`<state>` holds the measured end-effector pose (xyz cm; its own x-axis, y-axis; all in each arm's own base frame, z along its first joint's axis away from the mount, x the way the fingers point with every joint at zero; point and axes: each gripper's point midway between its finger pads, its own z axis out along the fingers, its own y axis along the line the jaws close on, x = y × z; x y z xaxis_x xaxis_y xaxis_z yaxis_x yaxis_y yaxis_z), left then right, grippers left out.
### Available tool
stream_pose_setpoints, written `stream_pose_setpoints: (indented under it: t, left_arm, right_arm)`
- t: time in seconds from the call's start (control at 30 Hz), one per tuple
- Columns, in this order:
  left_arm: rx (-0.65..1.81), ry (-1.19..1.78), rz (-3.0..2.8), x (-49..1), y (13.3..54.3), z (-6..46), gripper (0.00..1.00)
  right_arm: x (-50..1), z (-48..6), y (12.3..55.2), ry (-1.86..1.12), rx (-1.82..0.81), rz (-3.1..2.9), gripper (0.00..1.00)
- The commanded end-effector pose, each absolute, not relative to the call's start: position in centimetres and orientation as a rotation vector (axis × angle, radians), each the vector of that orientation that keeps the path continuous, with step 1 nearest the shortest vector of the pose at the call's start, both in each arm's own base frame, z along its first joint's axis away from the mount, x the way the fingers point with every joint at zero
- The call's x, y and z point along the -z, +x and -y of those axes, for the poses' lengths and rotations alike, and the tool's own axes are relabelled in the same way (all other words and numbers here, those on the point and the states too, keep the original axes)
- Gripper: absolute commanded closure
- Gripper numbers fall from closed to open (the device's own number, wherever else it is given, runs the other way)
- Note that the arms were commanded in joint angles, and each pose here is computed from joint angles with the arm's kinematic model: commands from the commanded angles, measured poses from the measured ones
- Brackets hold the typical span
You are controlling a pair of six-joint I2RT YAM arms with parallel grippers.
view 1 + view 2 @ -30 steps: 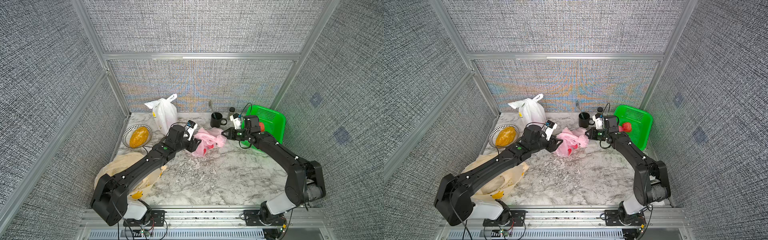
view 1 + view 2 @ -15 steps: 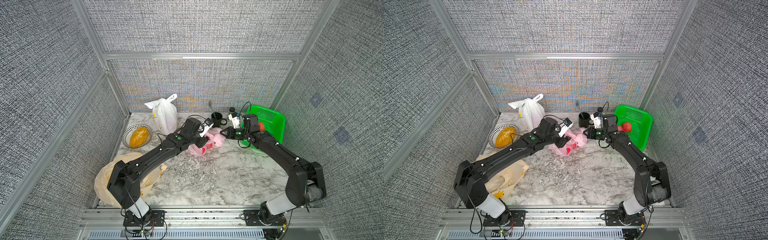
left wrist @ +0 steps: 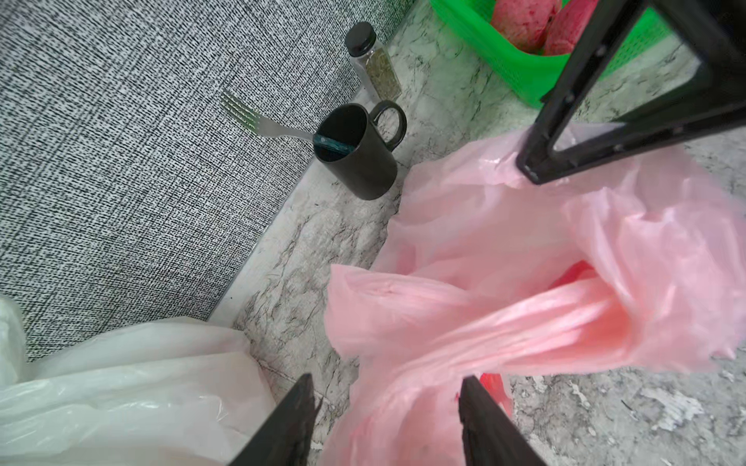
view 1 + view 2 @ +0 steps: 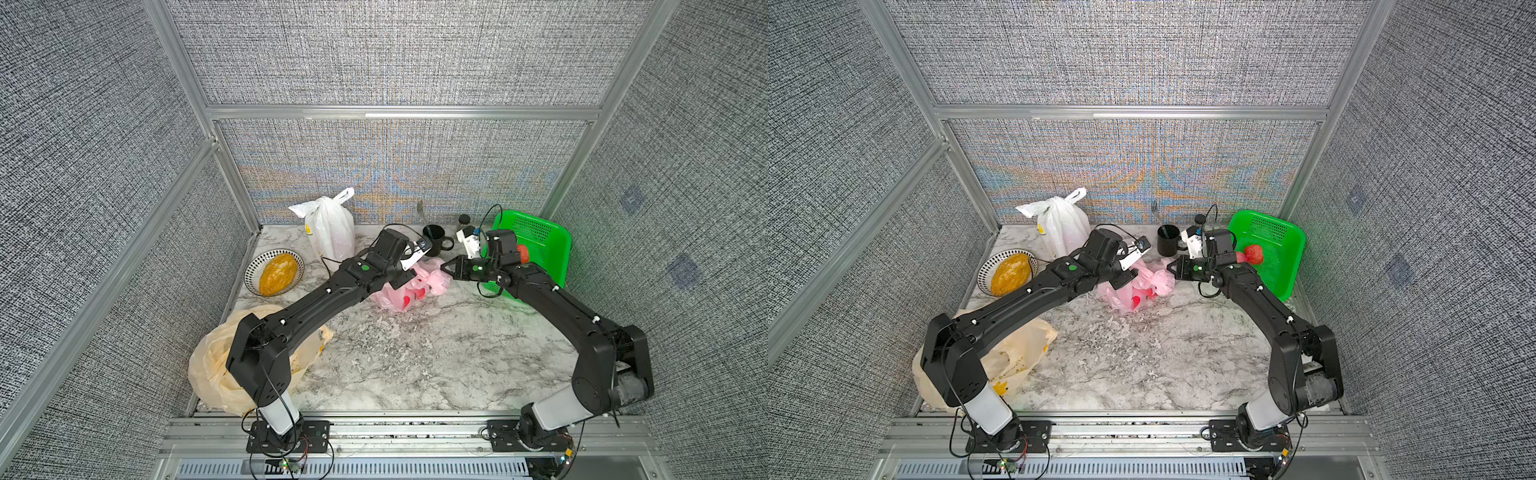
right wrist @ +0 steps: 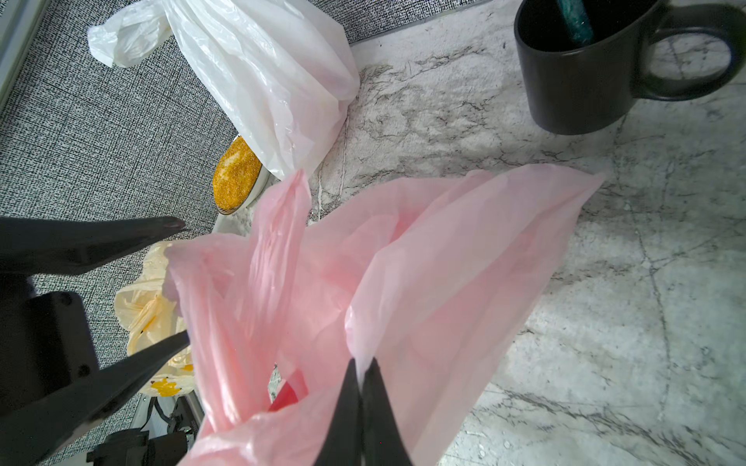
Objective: Untie the knot of a plastic bag & take out the apple
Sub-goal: Untie the plastic bag at the center of the board.
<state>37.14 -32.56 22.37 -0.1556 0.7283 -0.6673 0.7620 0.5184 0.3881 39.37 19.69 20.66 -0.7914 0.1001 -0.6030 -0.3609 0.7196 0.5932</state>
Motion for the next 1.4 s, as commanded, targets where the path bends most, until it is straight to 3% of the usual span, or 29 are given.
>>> stream_pose_setpoints:
  t: [0.0, 0.1, 0.23, 0.33, 0.5, 0.63, 0.73, 0.97, 1.03, 1.13, 1.17, 1.37]
  left_arm:
    - [0.051, 1.277, -1.892, -21.9, 37.0, 33.0, 0.41]
    - [0.052, 1.292, -1.905, -21.5, 37.5, 33.6, 0.47]
    - [0.022, 1.285, -1.934, -21.3, 38.4, 33.8, 0.83]
    - [0.035, 1.262, -1.935, -21.6, 38.5, 33.9, 0.98]
    - [0.099, 1.102, -1.97, -21.8, 38.3, 32.6, 1.0]
    - [0.379, 0.822, -1.969, -23.5, 37.6, 30.2, 1.0]
    - [0.537, 0.649, -1.909, -25.0, 37.1, 29.1, 1.0]
    - [0.783, 0.557, -1.803, -27.8, 35.7, 30.0, 1.0]
    - [0.8, 0.548, -1.796, -28.2, 35.6, 30.0, 1.0]
    - [0.829, 0.526, -1.767, -29.4, 35.5, 29.8, 1.0]
    - [0.84, 0.522, -1.756, -29.7, 35.5, 29.7, 1.0]
    - [0.904, 0.529, -1.717, -31.1, 35.3, 29.9, 1.0]
  right_arm:
    - [-20.7, -19.9, 39.2, -0.221, -0.981, -2.295, 1.0]
    - [-20.8, -19.9, 39.2, -0.221, -0.983, -2.293, 1.0]
    - [-20.5, -19.8, 38.9, -0.216, -0.983, -2.299, 1.0]
    - [-19.6, -19.5, 38.6, -0.201, -0.991, -2.315, 1.0]
    - [-19.2, -16.9, 38.7, -0.035, -1.054, -2.258, 1.0]
    - [-18.6, -14.6, 38.7, 0.08, -1.083, -2.223, 1.0]
    - [-18.2, -14.9, 38.6, 0.071, -1.104, -2.238, 1.0]
    - [-19.0, -15.0, 38.4, -0.012, -1.004, -2.255, 1.0]
    - [-20.7, -15.2, 38.4, -0.081, -0.952, -2.227, 0.86]
    - [-24.4, -15.7, 38.1, -0.187, -0.886, -2.135, 0.42]
    - [-25.2, -15.7, 38.1, -0.211, -0.86, -2.115, 0.35]
    - [-29.5, -15.6, 39.1, -0.27, -0.788, -1.999, 0.22]
